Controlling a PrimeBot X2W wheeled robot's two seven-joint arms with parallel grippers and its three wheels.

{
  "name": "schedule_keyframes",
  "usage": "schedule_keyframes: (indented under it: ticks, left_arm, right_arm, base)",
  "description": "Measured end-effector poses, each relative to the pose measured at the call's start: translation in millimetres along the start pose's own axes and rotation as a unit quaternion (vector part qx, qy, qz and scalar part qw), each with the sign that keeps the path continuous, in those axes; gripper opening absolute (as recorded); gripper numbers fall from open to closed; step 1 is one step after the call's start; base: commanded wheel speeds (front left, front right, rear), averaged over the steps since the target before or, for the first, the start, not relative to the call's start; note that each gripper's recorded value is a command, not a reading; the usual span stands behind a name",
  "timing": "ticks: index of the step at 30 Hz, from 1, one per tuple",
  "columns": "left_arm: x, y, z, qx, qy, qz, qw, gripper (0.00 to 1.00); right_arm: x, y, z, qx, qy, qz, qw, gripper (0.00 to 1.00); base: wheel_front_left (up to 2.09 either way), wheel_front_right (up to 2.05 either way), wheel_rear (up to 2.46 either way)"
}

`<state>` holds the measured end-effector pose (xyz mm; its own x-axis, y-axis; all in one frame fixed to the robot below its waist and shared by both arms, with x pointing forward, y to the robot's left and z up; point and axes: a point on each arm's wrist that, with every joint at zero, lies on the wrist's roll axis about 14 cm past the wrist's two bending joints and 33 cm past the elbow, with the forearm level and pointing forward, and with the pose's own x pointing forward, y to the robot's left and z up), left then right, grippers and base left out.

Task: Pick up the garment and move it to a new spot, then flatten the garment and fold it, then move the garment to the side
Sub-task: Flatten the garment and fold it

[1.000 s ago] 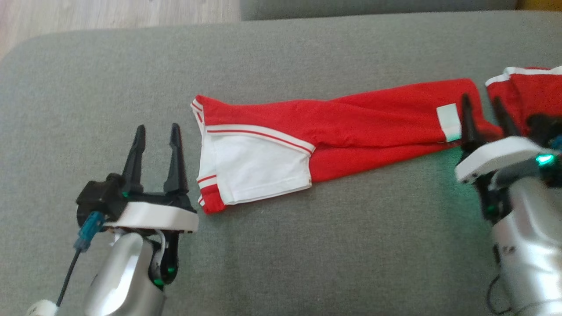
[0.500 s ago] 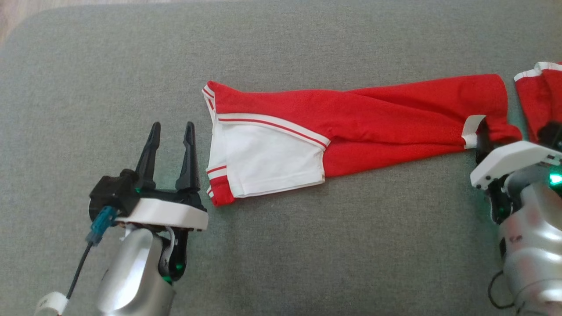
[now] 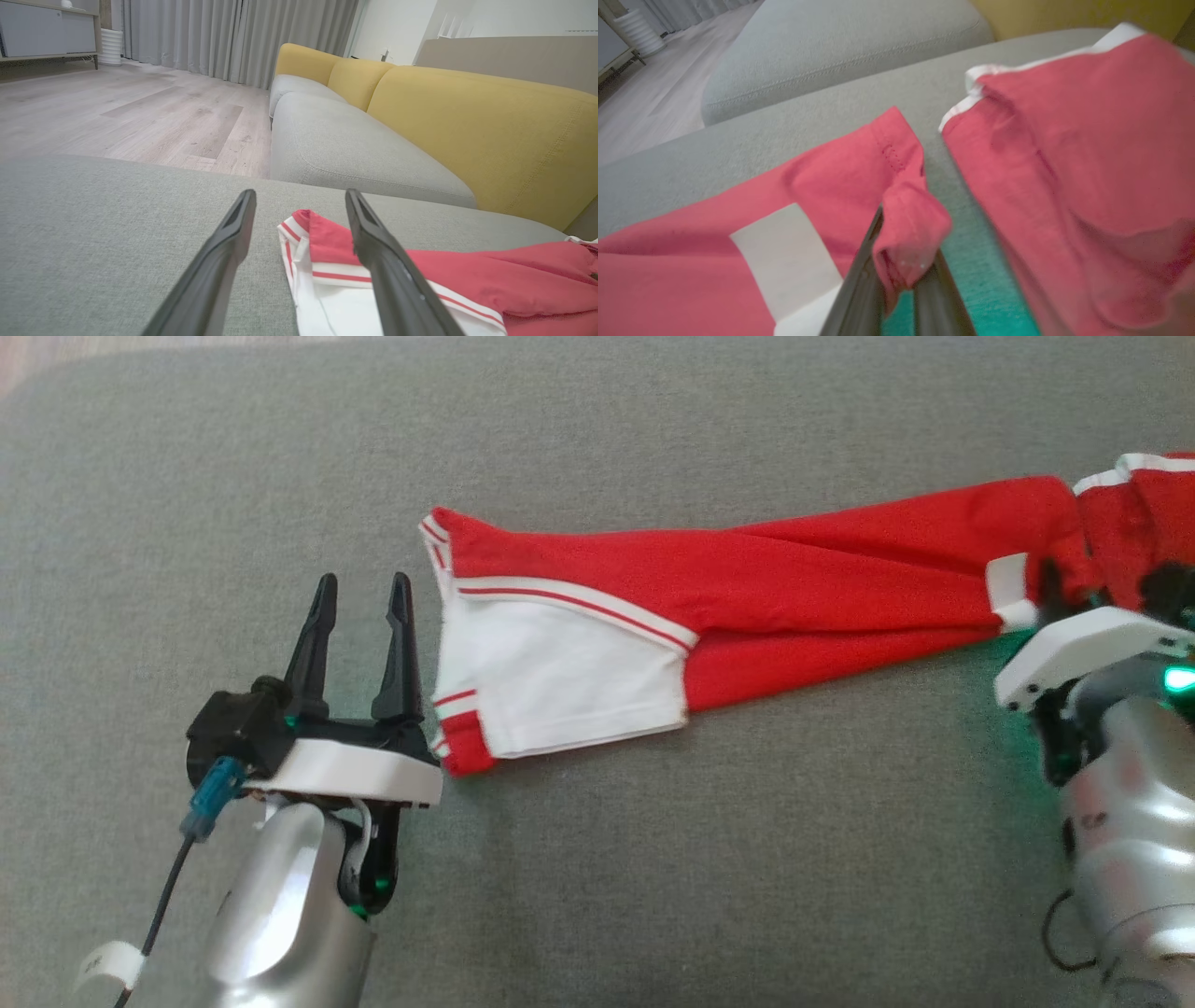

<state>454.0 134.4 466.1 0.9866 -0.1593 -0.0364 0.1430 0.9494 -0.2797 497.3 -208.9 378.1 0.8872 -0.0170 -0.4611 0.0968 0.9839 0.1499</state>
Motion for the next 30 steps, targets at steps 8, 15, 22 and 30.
schedule_keyframes:
  ticks: [8,15,22,30]
  left_arm:
    - [2.4,-12.7,12.5,-0.002,-0.017,-0.016,1.000,1.00]
    - [-2.5,-21.8,28.9,-0.004,-0.038,-0.025,0.999,1.00]
    - [-18.5,-17.6,43.3,-0.004,-0.057,-0.015,0.998,1.00]
    - [-38.7,-11.0,56.1,-0.003,-0.075,-0.001,0.997,1.00]
  right_arm:
    - [-17.0,-57.9,52.2,-0.020,-0.068,-0.051,0.996,0.00]
    - [-31.0,-53.3,82.2,-0.017,-0.111,-0.043,0.993,0.00]
    - [-41.3,14.8,96.1,-0.024,-0.140,0.034,0.989,0.00]
    - [-63.1,100.5,91.3,-0.038,-0.147,0.134,0.979,0.00]
  base:
    - [0.00,0.00,0.00]
    - [0.00,0.00,0.00]
    - [0.00,0.00,0.00]
    - [0.00,0.00,0.00]
